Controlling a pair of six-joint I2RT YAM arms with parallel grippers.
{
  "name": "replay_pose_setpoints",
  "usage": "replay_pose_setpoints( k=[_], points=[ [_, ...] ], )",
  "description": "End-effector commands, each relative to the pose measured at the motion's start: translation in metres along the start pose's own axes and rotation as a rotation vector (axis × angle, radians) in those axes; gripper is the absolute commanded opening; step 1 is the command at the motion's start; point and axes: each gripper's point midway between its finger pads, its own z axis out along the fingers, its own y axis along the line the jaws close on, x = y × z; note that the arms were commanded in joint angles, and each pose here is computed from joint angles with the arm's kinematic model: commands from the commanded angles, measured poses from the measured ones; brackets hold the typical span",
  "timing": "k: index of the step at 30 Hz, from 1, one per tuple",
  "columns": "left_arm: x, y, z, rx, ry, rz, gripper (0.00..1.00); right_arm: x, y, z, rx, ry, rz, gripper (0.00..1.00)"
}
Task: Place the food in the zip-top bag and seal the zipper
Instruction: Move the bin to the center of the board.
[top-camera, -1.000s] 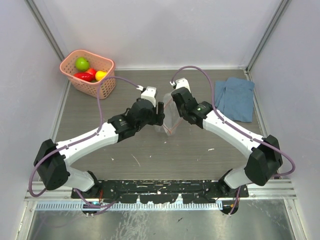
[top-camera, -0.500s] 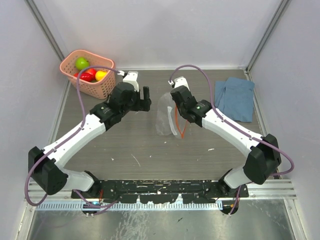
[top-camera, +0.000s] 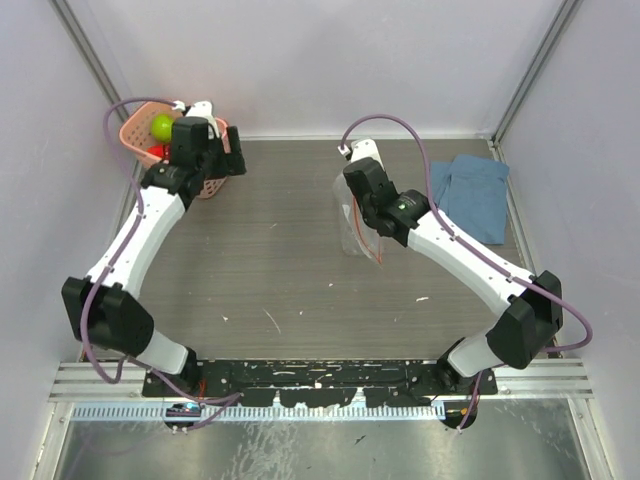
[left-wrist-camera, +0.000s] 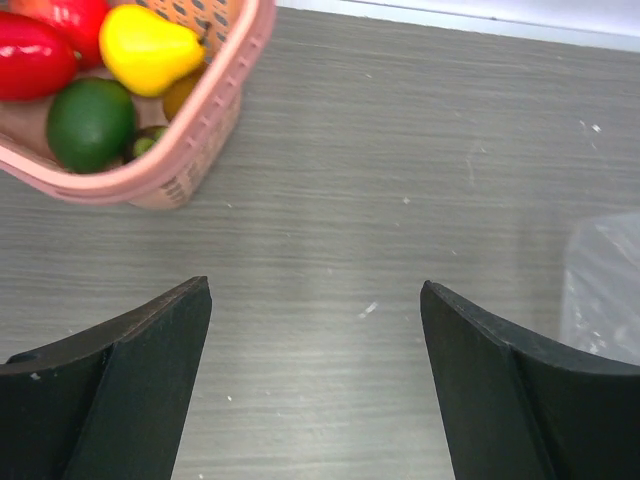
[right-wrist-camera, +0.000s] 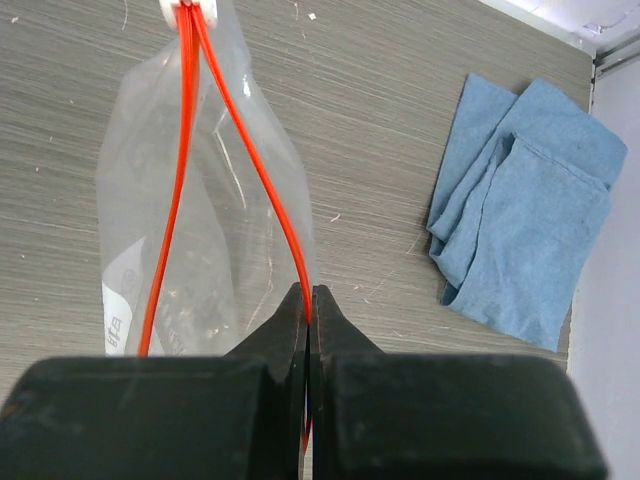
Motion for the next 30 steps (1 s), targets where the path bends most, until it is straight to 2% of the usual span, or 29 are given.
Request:
replay_pose_setpoints(
  k=[1,8,13,19,30],
  points=[
    [-0.026,0.021,0.021,-0.011,-0.002,0.04,0.87,-0.016,-0.007,-0.006,0.004,-0.037,0.015,0.0],
    [-0.022,0.063,0.085,0.021,0.109,0.054,0.91,-0.007,-0.005,-0.002,0.013,-0.015,-0.004,0.0],
    [-0.01,0.08,0.104,0.067,0.206,0.054,0.91,-0.004,-0.002,0.0,0.002,-0.009,-0.009,0.0],
    [0.011,0.072,0.096,0.125,0.282,0.045,0.91,-0.001,0.0,0.004,0.003,0.0,-0.019,0.0],
    [0.041,0.053,0.057,0.17,0.363,-0.123,0.89,0.0,0.001,0.001,-0.016,-0.011,-0.006,0.0]
  ],
)
